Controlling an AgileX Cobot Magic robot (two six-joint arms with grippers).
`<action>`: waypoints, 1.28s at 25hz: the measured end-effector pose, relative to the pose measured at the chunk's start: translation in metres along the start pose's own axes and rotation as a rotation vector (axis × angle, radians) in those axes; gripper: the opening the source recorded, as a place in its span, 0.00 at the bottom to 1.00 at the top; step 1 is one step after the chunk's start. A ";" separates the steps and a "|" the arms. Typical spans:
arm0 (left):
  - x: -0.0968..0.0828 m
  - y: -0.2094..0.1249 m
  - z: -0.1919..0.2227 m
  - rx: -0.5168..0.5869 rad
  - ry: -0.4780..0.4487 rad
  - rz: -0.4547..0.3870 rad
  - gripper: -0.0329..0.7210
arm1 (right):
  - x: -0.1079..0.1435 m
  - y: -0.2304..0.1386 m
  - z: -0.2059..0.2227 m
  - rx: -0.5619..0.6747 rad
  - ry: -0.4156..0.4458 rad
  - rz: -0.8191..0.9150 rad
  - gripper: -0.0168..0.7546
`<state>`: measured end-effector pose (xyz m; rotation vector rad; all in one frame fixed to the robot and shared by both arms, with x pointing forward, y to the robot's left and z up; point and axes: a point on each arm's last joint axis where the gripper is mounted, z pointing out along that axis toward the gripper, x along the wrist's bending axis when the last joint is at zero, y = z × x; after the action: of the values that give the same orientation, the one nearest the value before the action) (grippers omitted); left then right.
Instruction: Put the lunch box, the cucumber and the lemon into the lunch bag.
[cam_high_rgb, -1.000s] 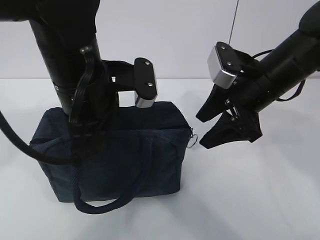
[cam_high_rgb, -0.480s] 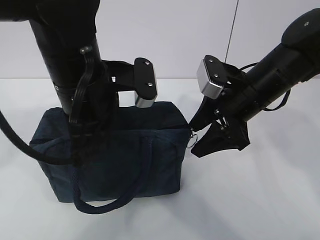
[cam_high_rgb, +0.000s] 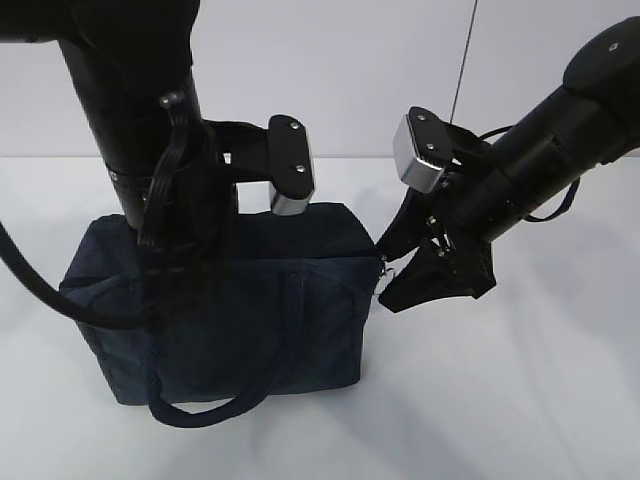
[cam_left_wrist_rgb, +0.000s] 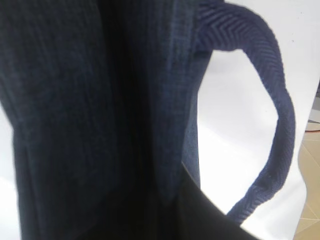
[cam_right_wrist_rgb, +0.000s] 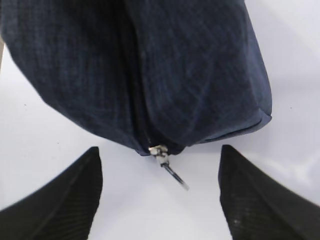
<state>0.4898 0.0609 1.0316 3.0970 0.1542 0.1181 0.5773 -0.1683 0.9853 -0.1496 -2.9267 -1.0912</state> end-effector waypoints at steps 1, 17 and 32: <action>0.000 0.000 0.000 0.000 0.000 0.000 0.04 | 0.000 0.000 0.000 -0.002 0.000 0.001 0.70; 0.000 0.000 0.000 -0.002 -0.003 -0.001 0.04 | -0.002 -0.005 0.004 0.029 0.008 0.001 0.66; 0.000 0.000 0.000 -0.002 -0.003 -0.001 0.04 | -0.004 -0.005 0.004 0.021 -0.016 -0.028 0.51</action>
<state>0.4895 0.0607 1.0316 3.0946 0.1559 0.1138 0.5808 -0.1694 0.9788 -0.1172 -2.9623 -1.0667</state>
